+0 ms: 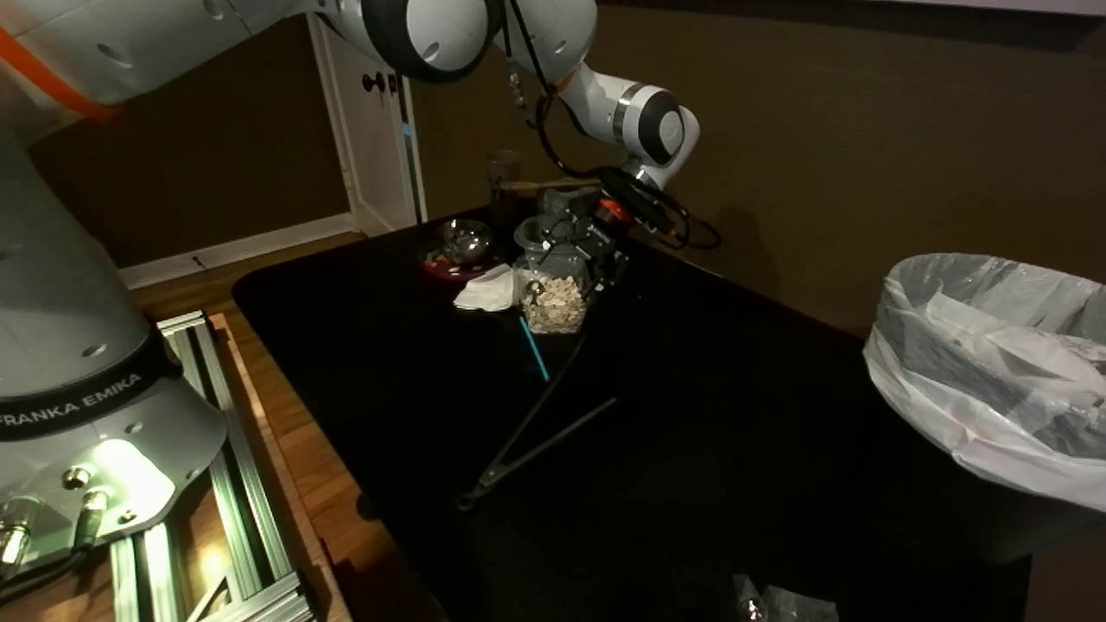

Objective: Use the spoon to transfer some contents from the right bowl to the silver bowl

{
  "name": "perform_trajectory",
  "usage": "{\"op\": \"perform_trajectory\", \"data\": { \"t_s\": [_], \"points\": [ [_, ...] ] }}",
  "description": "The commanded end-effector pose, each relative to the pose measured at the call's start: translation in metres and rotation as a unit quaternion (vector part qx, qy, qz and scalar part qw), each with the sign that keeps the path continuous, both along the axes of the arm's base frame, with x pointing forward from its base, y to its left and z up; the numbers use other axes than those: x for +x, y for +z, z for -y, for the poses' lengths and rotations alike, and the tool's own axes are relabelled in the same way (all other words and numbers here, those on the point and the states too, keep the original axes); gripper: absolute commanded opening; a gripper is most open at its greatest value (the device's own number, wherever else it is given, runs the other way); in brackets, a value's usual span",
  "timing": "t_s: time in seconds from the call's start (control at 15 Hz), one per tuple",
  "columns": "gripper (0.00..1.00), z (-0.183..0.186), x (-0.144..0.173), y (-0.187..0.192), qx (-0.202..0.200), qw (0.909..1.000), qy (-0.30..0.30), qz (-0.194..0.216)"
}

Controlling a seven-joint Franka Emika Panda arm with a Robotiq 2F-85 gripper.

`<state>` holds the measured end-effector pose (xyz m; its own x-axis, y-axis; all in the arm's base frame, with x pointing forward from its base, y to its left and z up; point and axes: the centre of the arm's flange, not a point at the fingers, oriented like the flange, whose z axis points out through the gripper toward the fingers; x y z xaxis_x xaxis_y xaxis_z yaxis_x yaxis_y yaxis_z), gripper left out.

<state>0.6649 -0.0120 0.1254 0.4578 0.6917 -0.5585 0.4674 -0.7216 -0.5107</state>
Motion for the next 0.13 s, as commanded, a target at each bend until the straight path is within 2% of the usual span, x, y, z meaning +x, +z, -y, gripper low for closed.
{"op": "perform_trajectory", "data": {
  "t_s": [0.0, 0.07],
  "points": [
    [1.0, 0.0, 0.0, 0.0, 0.0, 1.0, 0.0, 0.0],
    [1.0, 0.0, 0.0, 0.0, 0.0, 1.0, 0.0, 0.0]
  ]
}}
